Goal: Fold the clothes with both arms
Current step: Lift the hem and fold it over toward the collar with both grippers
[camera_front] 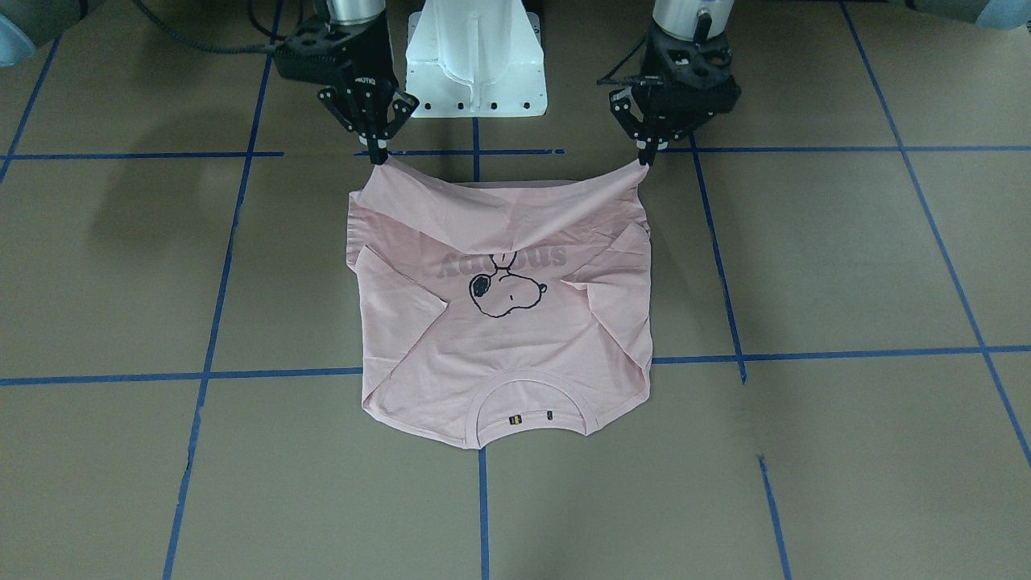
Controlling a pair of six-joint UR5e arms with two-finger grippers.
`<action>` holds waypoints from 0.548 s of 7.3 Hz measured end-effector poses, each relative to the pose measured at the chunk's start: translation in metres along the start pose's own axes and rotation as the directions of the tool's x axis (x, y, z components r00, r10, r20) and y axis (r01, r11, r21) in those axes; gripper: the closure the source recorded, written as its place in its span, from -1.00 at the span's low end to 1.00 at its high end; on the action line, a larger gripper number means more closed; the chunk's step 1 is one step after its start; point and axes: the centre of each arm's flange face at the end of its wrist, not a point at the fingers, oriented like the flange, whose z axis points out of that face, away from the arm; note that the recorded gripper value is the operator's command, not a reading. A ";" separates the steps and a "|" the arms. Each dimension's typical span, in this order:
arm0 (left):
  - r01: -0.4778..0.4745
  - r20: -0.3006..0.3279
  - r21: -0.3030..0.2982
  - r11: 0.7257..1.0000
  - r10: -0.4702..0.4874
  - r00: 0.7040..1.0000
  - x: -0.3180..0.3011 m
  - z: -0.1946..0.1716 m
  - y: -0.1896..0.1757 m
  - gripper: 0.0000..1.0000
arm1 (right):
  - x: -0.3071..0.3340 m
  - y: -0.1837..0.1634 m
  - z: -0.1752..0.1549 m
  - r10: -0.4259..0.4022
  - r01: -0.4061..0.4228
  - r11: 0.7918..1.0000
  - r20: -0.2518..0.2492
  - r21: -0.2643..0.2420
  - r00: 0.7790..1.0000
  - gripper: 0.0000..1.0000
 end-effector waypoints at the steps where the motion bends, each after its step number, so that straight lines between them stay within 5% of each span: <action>1: -0.002 0.021 0.021 1.000 0.002 1.000 -0.008 0.014 -0.025 1.00 | -0.012 -0.025 0.018 0.000 0.000 1.000 -0.006 0.026 1.000 1.00; 3: -0.004 0.051 0.055 0.998 0.001 0.999 -0.023 0.064 -0.079 1.00 | -0.041 -0.081 0.071 0.002 0.001 0.998 -0.038 0.060 0.999 1.00; 4: -0.006 0.060 0.071 0.997 0.002 0.998 -0.032 0.098 -0.108 0.48 | -0.056 -0.114 0.114 -0.004 0.008 0.997 -0.049 0.071 0.999 1.00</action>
